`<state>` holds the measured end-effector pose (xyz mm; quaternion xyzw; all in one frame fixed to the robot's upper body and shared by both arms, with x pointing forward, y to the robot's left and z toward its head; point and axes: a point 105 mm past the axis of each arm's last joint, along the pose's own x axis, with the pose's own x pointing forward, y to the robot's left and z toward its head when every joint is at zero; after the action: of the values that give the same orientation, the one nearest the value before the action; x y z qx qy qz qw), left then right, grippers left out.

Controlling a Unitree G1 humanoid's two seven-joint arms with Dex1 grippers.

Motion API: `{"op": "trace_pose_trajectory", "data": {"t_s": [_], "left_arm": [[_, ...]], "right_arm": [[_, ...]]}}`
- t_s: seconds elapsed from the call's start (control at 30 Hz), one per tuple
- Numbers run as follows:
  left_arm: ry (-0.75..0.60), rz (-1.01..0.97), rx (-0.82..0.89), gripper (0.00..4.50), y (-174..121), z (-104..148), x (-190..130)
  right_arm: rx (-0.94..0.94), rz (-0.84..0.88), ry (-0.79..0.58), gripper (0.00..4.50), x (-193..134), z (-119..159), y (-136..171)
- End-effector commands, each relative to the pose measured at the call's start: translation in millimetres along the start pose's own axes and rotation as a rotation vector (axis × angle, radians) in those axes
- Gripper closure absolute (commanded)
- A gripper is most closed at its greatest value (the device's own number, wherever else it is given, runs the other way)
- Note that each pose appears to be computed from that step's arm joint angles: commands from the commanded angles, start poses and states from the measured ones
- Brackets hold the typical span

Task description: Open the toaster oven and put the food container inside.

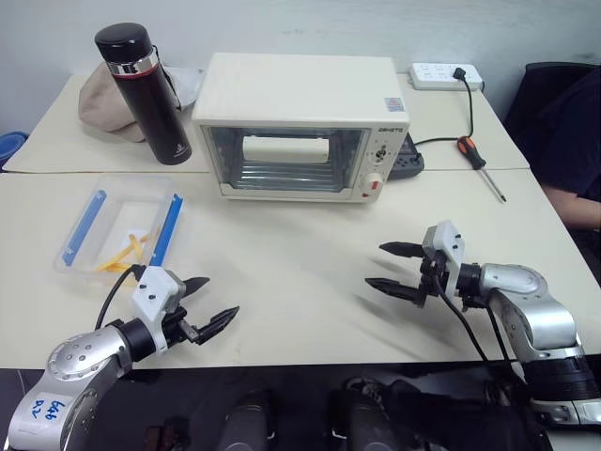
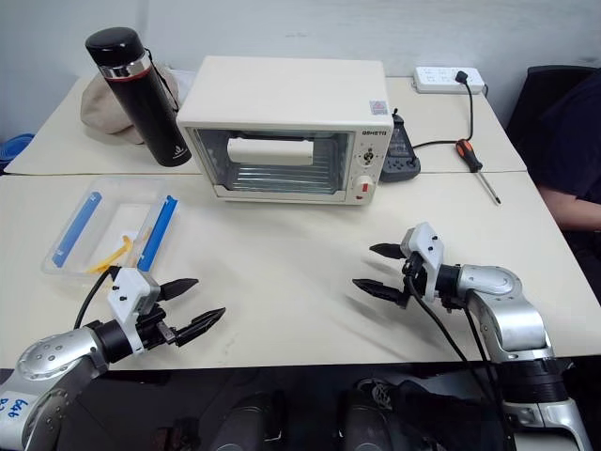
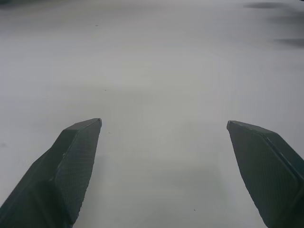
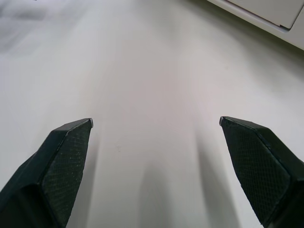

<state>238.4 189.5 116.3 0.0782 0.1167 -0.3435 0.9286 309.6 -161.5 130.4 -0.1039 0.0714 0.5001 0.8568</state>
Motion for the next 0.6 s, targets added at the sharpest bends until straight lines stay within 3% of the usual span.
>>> {"op": "trace_pose_trajectory", "data": {"t_s": [0.03, 0.33, 0.6], "left_arm": [[-0.027, 0.02, 0.041, 0.0, 4.0, 7.0, -1.3], [-0.051, 0.015, -0.003, 0.0, -1.2, 9.9, 1.5], [-0.082, -0.049, -0.016, 0.0, -9.2, 23.4, -0.6]], "right_arm": [[-0.064, 0.016, -0.012, 0.02, 0.6, 14.3, 0.9], [-0.019, 0.042, -0.038, 0.02, 1.9, 23.8, 3.2], [0.019, 0.059, -0.143, 0.02, 11.6, 50.5, 2.0]]}}
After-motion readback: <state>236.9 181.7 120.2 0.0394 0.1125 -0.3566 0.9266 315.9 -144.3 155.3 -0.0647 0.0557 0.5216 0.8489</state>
